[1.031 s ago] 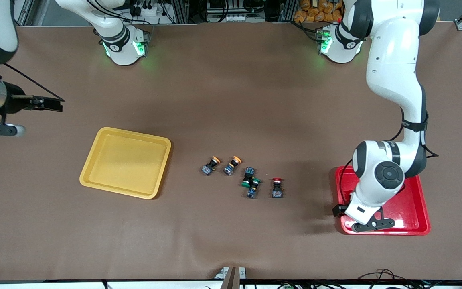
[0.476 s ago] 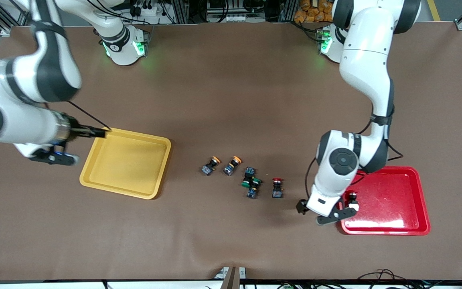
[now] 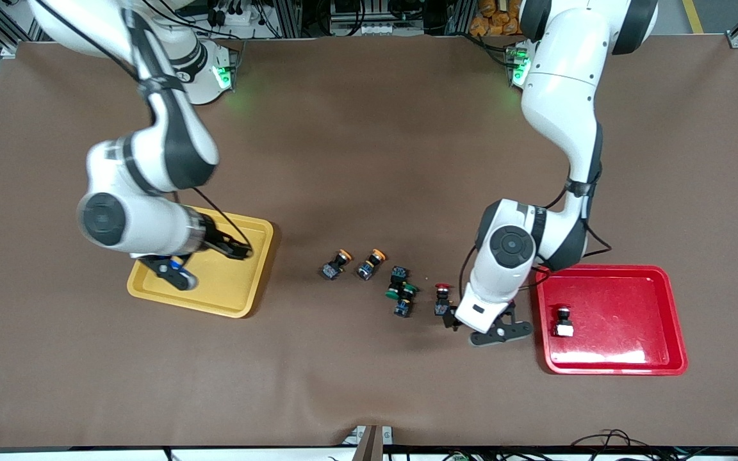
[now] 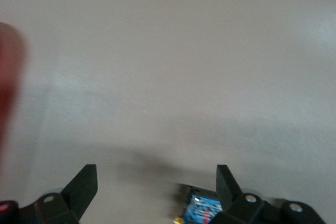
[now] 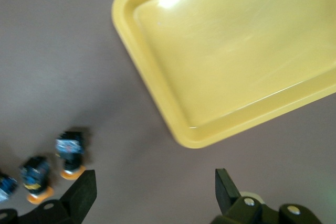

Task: Place red and yellow buttons in trays
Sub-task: 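Grasp the second red button with the left gripper while the right gripper reaches out, then lower the right gripper onto an orange button and grasp it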

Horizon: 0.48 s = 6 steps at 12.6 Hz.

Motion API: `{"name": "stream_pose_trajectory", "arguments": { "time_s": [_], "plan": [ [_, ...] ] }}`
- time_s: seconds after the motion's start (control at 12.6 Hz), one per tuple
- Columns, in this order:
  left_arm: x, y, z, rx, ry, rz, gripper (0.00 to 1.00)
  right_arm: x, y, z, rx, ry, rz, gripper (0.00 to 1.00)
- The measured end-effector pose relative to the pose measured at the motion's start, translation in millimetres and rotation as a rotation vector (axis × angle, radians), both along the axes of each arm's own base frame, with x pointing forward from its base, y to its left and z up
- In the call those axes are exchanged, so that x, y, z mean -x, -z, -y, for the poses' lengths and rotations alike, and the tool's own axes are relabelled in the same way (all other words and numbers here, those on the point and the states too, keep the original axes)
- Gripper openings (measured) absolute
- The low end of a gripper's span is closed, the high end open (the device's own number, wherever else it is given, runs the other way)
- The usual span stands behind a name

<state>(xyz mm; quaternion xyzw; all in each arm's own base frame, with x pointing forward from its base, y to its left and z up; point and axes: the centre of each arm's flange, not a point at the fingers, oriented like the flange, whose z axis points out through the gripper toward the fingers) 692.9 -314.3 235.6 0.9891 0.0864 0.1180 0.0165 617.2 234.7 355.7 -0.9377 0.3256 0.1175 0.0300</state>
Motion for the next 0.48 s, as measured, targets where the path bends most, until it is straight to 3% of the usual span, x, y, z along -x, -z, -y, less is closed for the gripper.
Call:
{"name": "stream_pose_trajectory", "arguments": {
  "time_s": [0.32,0.48],
  "plan": [
    [10,24,20,0.006,0.027,-0.004,1.00,-1,49,-74,-0.070,0.150,0.103,1.00],
    [15,33,26,0.005,0.035,-0.005,1.00,-1,77,-89,-0.079,0.193,0.119,1.00]
  ]
}}
